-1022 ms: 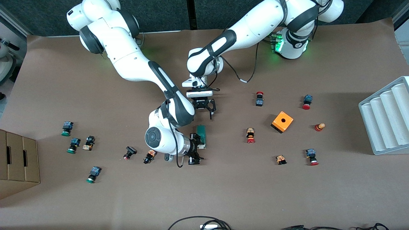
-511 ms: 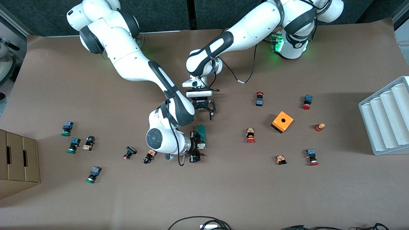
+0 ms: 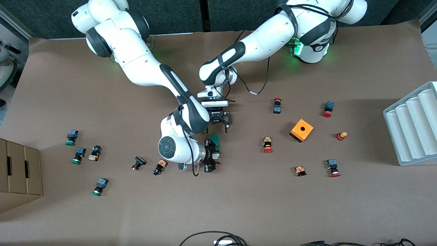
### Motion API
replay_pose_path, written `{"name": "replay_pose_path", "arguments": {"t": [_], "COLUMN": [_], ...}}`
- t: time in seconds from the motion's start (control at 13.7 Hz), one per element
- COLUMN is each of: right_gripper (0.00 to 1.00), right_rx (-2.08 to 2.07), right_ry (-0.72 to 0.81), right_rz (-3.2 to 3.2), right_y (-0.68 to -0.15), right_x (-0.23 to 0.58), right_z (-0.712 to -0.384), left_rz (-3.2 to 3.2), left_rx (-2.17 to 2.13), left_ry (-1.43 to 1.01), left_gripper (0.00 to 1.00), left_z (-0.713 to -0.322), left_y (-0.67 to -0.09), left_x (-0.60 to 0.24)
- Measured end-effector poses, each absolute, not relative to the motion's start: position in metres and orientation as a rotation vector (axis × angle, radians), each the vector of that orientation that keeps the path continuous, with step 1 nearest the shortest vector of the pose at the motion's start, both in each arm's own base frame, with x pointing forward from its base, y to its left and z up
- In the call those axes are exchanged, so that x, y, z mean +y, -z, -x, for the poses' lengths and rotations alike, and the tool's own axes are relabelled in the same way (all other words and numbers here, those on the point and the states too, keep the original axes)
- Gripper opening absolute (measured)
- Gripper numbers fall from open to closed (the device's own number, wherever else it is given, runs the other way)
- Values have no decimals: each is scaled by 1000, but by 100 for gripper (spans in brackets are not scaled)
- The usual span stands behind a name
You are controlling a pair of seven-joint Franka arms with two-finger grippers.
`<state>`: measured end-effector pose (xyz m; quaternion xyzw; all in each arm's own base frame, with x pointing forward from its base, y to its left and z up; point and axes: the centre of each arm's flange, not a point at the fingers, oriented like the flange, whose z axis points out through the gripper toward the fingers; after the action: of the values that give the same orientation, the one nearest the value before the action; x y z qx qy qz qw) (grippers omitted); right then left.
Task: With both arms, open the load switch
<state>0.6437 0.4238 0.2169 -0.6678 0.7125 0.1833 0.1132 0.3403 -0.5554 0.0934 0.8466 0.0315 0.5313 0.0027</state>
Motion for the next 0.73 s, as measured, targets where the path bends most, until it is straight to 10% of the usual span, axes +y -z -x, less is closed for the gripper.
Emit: {"name": "replay_pose_path", "arguments": {"t": [0.73], "right_gripper": [49], "right_rx": [2087], "right_ry": [-520], "right_rz": [2011], "right_y": [-209], "right_x": [426], "right_z": [-638], "left_rz": [-2633], "left_rx": [49], "left_ry": [-1717], "left_gripper": [97], "left_z": [-343], "left_y": [-70], "left_x": [-567]}}
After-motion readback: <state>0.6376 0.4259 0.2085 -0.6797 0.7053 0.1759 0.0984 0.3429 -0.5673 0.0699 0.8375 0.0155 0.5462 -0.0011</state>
